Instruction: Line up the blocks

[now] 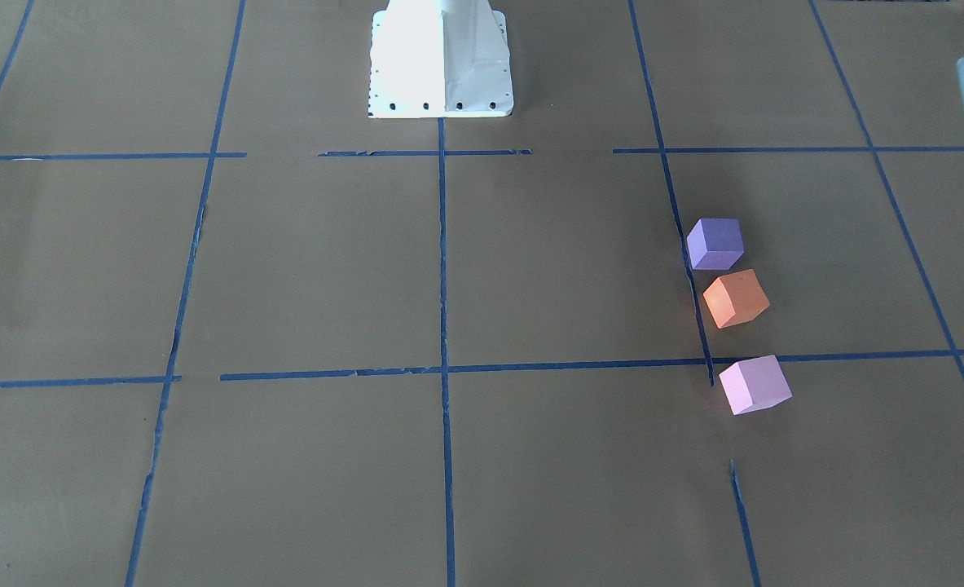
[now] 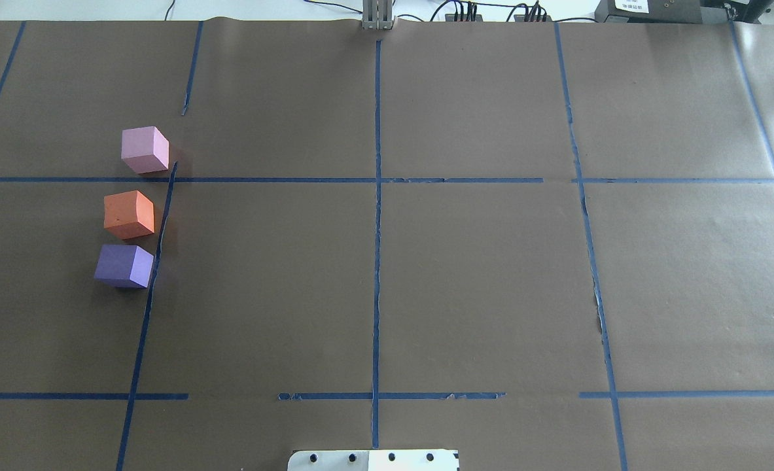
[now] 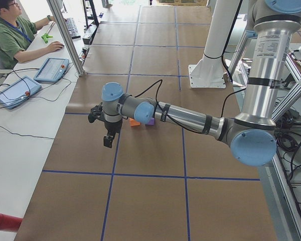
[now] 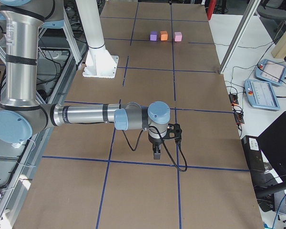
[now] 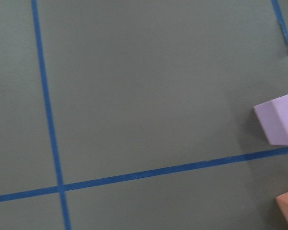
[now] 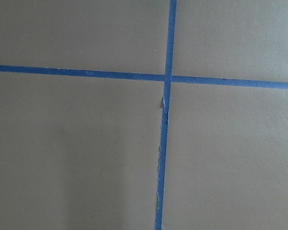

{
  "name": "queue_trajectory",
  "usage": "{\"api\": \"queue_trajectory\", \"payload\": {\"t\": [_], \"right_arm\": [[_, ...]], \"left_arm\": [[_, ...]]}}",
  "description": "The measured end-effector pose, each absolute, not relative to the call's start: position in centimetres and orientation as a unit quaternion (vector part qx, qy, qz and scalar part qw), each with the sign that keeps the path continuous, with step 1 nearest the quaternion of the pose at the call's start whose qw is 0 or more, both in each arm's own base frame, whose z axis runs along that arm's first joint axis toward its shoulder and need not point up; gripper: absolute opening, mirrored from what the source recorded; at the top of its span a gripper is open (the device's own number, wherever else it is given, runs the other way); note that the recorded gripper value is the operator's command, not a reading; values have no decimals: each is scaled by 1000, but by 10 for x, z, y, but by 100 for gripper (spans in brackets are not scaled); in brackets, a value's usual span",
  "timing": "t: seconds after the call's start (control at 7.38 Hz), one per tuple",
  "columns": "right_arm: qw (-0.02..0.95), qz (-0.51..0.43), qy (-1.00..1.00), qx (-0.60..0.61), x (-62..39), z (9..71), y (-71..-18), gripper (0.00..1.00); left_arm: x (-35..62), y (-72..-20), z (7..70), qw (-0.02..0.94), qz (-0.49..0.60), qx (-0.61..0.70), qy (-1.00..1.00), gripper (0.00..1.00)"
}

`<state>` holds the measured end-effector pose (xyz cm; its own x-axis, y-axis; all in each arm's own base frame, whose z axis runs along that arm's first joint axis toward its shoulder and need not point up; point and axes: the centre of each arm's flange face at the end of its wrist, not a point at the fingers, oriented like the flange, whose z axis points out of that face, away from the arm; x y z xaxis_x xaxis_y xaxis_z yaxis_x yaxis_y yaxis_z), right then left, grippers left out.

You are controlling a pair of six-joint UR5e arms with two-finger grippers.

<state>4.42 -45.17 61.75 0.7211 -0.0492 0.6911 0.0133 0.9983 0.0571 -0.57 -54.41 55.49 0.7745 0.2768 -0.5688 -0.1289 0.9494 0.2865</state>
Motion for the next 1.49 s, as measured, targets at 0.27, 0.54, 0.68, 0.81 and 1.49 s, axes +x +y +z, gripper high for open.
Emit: {"api": "queue_trajectory", "payload": {"t": [0.27,0.54,0.68,0.81,1.49], "right_arm": [[927,-17,-373,24,44,617,-452,100],[927,-17,-373,24,44,617,-452,100],[927,-17,-373,24,44,617,-452,100],[927,-17,-373,24,44,618,-452,100],[927,-17,-373,24,44,617,-452,100]], "left_arm": [[-57,-516,598,941,98,94,309,100],[-65,-508,613,944,74,77,314,100],[-63,-508,613,941,64,72,325,100],[-61,-507,612,935,53,68,344,100],[-57,-494,622,928,79,44,362,100]]}}
